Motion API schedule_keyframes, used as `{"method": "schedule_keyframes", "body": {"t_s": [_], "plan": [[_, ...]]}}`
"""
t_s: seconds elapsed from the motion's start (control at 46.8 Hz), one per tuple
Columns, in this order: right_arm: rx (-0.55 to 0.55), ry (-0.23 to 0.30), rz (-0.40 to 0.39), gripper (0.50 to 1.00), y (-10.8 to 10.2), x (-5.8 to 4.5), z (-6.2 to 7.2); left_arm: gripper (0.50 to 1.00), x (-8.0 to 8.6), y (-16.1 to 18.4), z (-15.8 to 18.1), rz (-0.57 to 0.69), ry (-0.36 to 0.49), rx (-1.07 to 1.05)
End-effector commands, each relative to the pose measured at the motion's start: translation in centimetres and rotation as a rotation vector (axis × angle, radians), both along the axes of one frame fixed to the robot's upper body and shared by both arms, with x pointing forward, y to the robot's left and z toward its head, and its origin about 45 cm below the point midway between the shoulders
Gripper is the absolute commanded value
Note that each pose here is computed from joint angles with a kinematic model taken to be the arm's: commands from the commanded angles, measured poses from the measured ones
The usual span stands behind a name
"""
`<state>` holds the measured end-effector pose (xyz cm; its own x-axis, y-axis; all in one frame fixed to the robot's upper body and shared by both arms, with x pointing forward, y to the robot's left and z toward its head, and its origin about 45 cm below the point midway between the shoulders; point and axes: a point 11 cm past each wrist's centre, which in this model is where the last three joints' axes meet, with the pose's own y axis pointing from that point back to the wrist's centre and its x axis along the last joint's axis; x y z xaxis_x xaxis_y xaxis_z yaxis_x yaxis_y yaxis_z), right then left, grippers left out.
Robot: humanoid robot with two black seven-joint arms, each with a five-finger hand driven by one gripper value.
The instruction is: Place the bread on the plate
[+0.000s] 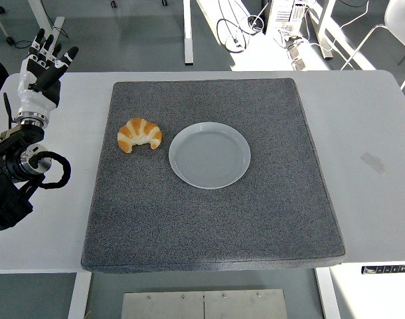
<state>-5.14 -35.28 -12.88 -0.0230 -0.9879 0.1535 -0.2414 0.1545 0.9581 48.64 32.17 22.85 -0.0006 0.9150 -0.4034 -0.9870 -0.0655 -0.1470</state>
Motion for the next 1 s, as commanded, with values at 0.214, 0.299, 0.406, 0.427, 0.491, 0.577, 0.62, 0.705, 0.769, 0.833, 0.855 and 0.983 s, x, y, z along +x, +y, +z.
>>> {"method": "schedule_keyframes", "body": {"t_s": [0.214, 0.299, 0.406, 0.427, 0.491, 0.577, 0.62, 0.705, 0.769, 0.833, 0.855, 0.983], "plan": [[0.000, 0.000, -0.001, 1.000, 0.0, 0.0, 0.0, 0.834, 1.4, -0.2, 3.1, -0.066, -0.015, 0.236], [0.000, 0.000, 0.000, 1.000, 0.0, 0.0, 0.0, 0.828, 1.7, -0.5, 3.9, -0.105, -0.019, 0.353], [0.000, 0.000, -0.001, 1.000, 0.0, 0.0, 0.0, 0.827, 1.8, -1.8, 4.4, -0.166, -0.035, 0.494], [0.000, 0.000, 0.000, 1.000, 0.0, 0.0, 0.0, 0.828, 1.8, -2.1, 4.5, -0.180, -0.040, 0.521], [0.000, 0.000, 0.000, 1.000, 0.0, 0.0, 0.0, 0.828, 1.6, -2.6, 4.7, -0.213, -0.055, 0.586], [0.000, 0.000, 0.000, 1.000, 0.0, 0.0, 0.0, 0.828, 1.2, -3.6, 5.1, -0.254, -0.082, 0.672], [0.000, 0.000, 0.000, 1.000, 0.0, 0.0, 0.0, 0.828, 1.0, -4.0, 5.2, -0.270, -0.088, 0.717], [0.000, 0.000, 0.000, 1.000, 0.0, 0.0, 0.0, 0.827, 0.6, -5.0, 5.3, -0.312, -0.080, 0.806], [0.000, 0.000, 0.000, 1.000, 0.0, 0.0, 0.0, 0.827, 0.4, -5.3, 4.9, -0.336, -0.047, 0.861], [0.000, 0.000, 0.000, 1.000, 0.0, 0.0, 0.0, 0.827, 0.2, -5.5, 4.3, -0.365, -0.004, 0.914], [0.000, 0.000, 0.000, 1.000, 0.0, 0.0, 0.0, 0.827, 0.1, -5.5, 4.1, -0.376, 0.008, 0.938], [0.000, 0.000, 0.000, 1.000, 0.0, 0.0, 0.0, 0.825, -0.1, -5.5, 3.4, -0.436, 0.076, 1.085]]}}
